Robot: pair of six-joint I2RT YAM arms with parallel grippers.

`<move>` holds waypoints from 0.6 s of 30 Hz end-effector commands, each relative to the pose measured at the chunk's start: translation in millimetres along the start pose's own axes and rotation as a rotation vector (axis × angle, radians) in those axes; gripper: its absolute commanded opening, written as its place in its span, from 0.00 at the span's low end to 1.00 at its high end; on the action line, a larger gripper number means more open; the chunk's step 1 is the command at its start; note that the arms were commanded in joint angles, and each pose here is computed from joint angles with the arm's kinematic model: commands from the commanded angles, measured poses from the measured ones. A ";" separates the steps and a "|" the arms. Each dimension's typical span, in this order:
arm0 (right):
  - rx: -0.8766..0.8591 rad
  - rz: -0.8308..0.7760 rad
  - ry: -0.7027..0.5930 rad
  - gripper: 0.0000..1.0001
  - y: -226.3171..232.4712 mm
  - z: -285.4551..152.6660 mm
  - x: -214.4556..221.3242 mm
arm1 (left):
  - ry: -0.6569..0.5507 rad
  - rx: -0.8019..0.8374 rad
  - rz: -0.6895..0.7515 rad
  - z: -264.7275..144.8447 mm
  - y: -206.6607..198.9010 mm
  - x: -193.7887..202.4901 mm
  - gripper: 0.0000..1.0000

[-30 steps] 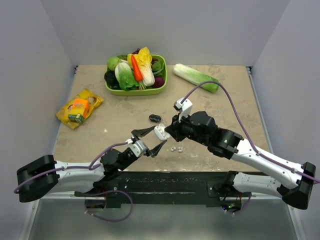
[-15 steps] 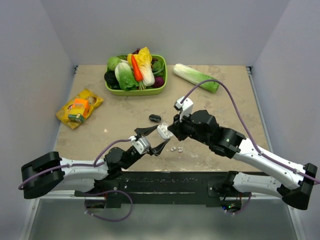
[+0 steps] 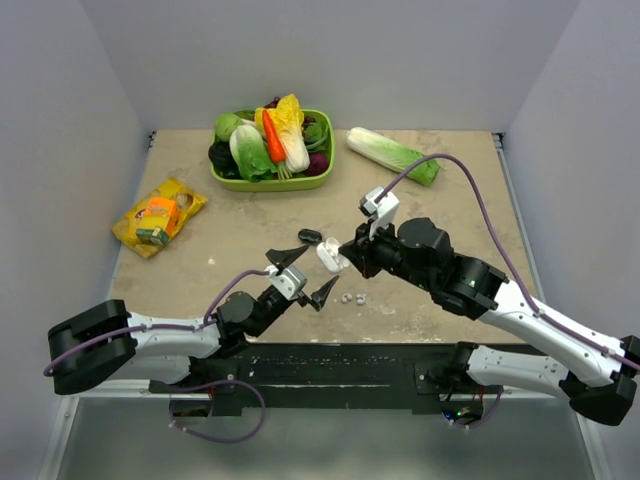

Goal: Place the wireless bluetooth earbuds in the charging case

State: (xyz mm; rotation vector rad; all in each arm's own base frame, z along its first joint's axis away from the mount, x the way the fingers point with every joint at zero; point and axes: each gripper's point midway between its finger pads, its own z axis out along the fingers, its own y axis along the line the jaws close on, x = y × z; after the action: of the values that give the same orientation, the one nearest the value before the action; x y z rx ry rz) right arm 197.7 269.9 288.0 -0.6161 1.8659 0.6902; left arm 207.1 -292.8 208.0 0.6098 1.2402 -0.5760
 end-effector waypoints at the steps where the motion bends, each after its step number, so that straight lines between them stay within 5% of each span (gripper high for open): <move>1: 0.008 -0.030 -0.075 0.00 -0.8 -10.5 -26.3 | -0.034 -0.040 -0.037 3.4 6.5 -12.4 1.00; 4: 0.072 -0.087 -0.086 0.00 -14.6 -18.7 -28.9 | -0.007 -0.022 -0.073 -3.3 4.5 -10.1 1.00; 8: 0.116 -0.176 -0.142 0.00 -28.2 -35.3 -30.4 | -0.019 0.214 -0.205 -20.5 -24.9 -23.9 1.00; 14: 0.041 -0.272 -0.163 0.00 -10.9 -47.3 -37.7 | -0.075 0.571 -0.387 -44.1 -65.0 -63.4 0.98; 18: -0.041 -0.323 -0.110 0.00 7.7 -49.6 -26.8 | -0.061 0.628 -0.477 -38.9 -66.8 -76.3 0.98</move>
State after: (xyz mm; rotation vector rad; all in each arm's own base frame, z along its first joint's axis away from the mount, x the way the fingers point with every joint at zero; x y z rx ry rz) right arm 182.1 235.9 323.4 -0.7459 1.6497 0.5456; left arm 145.3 -296.9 241.7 0.7283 1.1807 -1.1490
